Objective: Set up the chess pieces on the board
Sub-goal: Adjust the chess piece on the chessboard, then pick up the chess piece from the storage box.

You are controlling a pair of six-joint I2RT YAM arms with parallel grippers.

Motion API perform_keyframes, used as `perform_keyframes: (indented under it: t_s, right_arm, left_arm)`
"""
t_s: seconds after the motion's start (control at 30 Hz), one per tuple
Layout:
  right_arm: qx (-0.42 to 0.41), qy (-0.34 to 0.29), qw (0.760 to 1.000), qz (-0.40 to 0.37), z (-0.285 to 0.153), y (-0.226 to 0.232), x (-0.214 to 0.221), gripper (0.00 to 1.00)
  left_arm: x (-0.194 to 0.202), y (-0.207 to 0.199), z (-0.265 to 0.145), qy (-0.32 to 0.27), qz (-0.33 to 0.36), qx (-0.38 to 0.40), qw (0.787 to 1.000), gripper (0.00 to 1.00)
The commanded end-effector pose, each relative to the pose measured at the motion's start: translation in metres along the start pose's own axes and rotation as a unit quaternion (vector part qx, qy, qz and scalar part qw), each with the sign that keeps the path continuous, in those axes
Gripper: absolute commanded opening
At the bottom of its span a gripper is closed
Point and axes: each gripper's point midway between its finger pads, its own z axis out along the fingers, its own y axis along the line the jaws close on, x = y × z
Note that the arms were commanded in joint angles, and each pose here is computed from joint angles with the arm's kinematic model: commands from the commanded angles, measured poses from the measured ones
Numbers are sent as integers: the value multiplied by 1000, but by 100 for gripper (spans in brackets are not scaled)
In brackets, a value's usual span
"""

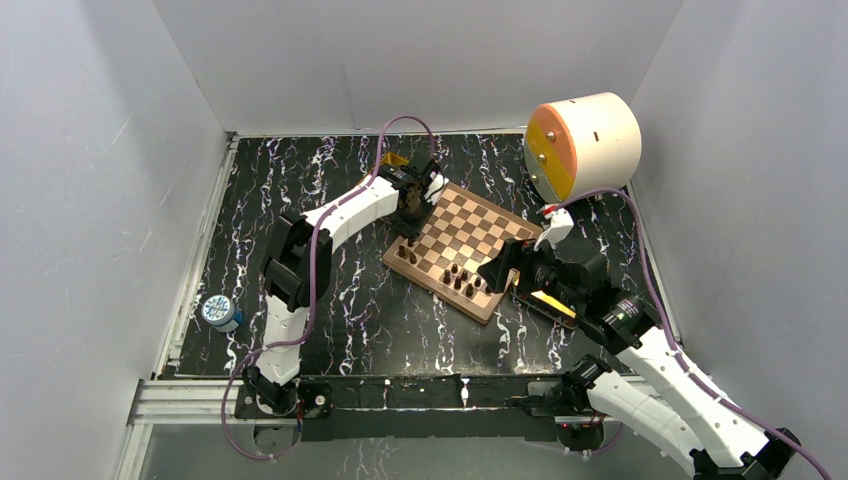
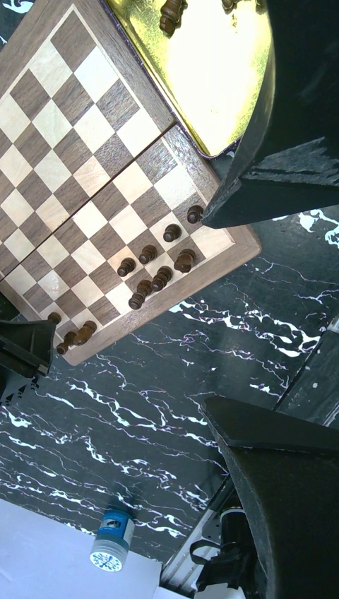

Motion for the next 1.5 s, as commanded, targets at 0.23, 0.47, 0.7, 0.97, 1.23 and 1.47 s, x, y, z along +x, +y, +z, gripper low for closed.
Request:
perform_keyframes:
  t_s: [0.23, 0.47, 0.7, 0.97, 1.23, 1.47]
  right_arm:
    - [-3, -33, 999, 7, -4, 7, -21, 99]
    - [83, -34, 995, 47, -9, -18, -26, 99]
    - [169, -40, 984, 47, -17, -43, -34, 99]
    - [263, -8, 965, -10, -9, -76, -29, 98]
    - [305, -14, 951, -44, 10, -97, -36, 83]
    - [315, 7, 949, -6, 33, -140, -27, 57]
  left_arm:
    - [-22, -2, -23, -36, -1, 6, 999, 34]
    - [-56, 0, -65, -113, -10, 12, 993, 54]
    - [-80, 16, -124, -208, -63, 64, 974, 90]
    - [-56, 46, -179, -316, -75, 27, 945, 91]
    - [8, 44, -170, -302, -108, 28, 947, 91]
    - [50, 33, -151, -294, -105, 45, 949, 90]
